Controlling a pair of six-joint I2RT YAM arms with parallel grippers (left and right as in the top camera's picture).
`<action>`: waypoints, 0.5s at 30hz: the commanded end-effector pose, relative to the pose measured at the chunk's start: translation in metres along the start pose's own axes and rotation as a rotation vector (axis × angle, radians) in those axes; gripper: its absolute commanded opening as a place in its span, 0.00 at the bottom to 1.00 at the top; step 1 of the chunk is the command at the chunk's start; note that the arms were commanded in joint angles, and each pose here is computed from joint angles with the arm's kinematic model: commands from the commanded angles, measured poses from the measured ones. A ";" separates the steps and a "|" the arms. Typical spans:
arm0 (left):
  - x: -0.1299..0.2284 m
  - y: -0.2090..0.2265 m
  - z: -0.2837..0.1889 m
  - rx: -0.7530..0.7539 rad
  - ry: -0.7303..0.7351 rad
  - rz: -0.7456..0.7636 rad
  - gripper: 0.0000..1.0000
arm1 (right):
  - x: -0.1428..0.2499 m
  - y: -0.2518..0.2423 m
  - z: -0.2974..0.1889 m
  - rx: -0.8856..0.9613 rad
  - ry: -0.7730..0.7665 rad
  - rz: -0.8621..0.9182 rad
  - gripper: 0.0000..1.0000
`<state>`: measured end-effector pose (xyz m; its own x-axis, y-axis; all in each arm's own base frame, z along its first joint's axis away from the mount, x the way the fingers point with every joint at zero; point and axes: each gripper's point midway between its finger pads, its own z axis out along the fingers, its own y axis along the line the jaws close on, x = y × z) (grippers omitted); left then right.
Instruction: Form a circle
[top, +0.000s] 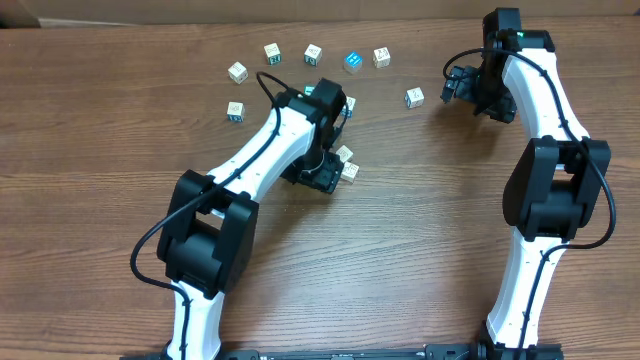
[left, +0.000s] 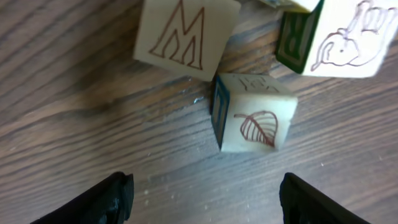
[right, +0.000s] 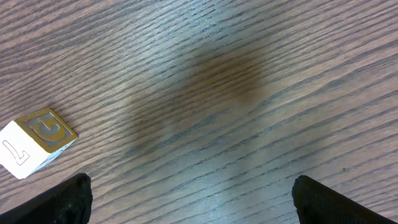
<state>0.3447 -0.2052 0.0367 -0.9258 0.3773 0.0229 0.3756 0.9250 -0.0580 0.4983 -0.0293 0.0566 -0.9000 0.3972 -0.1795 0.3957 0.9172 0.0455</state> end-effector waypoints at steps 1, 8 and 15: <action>0.005 -0.006 0.009 0.009 0.012 -0.001 0.70 | -0.010 0.003 -0.017 -0.015 -0.046 0.005 1.00; -0.005 -0.018 0.012 0.016 -0.037 0.009 0.64 | -0.010 0.003 -0.017 -0.015 -0.046 0.005 1.00; -0.009 -0.023 0.012 0.012 -0.059 0.018 0.55 | -0.010 0.003 -0.017 -0.015 -0.046 0.006 1.00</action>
<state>0.3466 -0.2282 0.0277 -0.9176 0.3954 -0.0404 0.3973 0.9152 -0.0672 0.4983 -0.0293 0.0566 -0.9000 0.3972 -0.1795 0.3957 0.9172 0.0455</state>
